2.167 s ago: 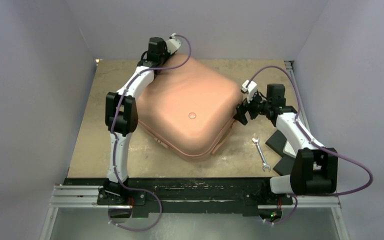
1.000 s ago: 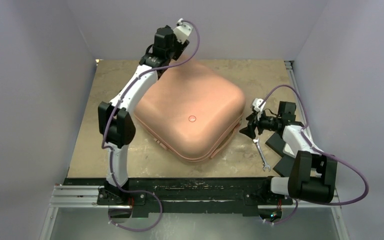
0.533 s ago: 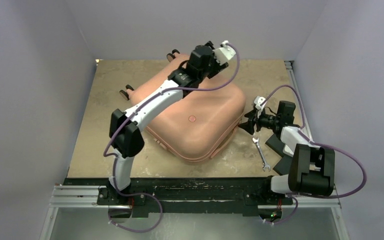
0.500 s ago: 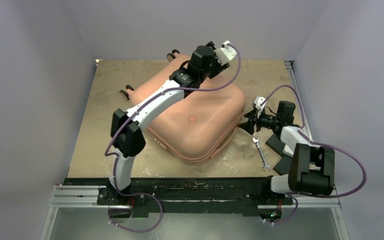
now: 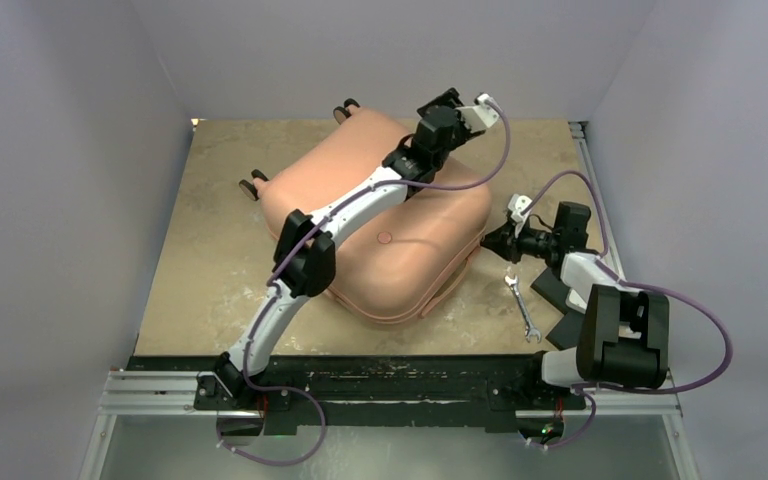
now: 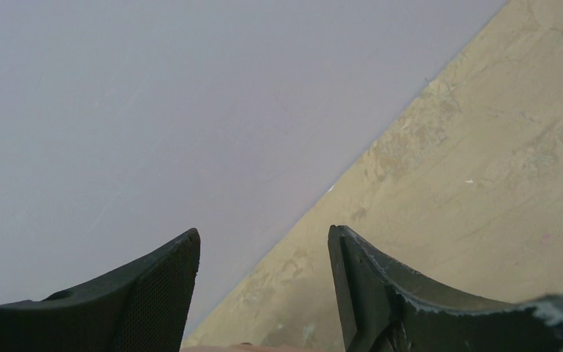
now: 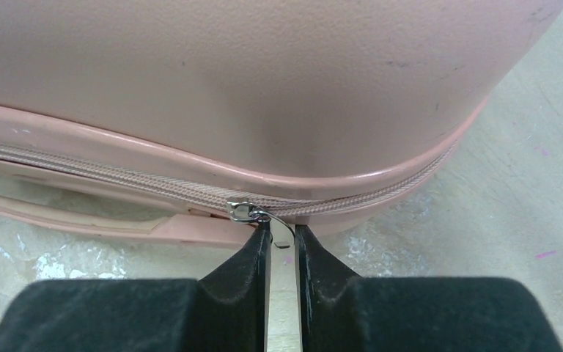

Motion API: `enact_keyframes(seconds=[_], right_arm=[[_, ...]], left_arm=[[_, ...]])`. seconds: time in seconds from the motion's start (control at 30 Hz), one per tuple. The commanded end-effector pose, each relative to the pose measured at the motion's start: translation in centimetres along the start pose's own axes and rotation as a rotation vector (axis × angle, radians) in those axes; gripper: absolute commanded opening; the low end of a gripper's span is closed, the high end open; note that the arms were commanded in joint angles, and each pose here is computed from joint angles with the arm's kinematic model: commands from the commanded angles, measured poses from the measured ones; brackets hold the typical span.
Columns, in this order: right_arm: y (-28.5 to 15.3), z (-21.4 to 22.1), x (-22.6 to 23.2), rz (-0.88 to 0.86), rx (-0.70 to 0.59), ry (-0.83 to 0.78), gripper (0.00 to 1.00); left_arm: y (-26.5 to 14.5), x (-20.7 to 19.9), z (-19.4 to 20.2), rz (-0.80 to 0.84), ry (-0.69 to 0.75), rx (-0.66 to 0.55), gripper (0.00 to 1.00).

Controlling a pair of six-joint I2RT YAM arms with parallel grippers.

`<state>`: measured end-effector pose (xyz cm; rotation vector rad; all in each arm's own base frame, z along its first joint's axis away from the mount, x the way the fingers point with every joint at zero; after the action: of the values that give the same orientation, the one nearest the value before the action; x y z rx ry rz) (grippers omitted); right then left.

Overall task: Pack the luggage
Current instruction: Zip the luggage at the center of the board.

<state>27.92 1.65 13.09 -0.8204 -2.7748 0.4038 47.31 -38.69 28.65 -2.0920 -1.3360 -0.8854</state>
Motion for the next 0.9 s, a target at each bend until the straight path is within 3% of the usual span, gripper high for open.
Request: enact_keyframes(seconds=[0.0, 0.13, 0.3, 0.57, 0.87], right_arm=[[0.0, 0.0, 0.7, -0.049, -0.013, -0.043, 0.14], [-0.2, 0.0, 0.8, -0.042, -0.008, -0.058, 0.00], [-0.5, -0.3, 1.1, -0.015, -0.011, -0.056, 0.00], [-1.4, -1.4, 0.6, 0.134, -0.029, -0.062, 0.00], [-2.3, -1.4, -0.9, 0.250, -0.053, 0.008, 0.00]], left_arm=[[-0.1, -0.4, -3.9, -0.075, 0.031, -0.141, 0.64], [-0.4, -3.9, -4.8, 0.024, 0.112, -0.180, 0.64], [-1.0, -7.2, -4.8, 0.131, 0.215, -0.185, 0.64], [-3.3, -9.8, -2.8, 0.431, 0.317, -0.116, 0.55], [-6.4, -10.3, -1.1, 0.588, 0.288, -0.045, 0.52]])
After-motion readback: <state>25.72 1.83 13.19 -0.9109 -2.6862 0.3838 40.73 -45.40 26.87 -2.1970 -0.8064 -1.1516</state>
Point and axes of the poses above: each gripper's point midway between its finger pads, its own y axis out along the fingers, its own x axis along the line the jaws close on, z = x × y, the point moved 9 cm from there along -y, back along the fingers, and after that the axes turned 10 degrees about y, right-handed, at the moved point
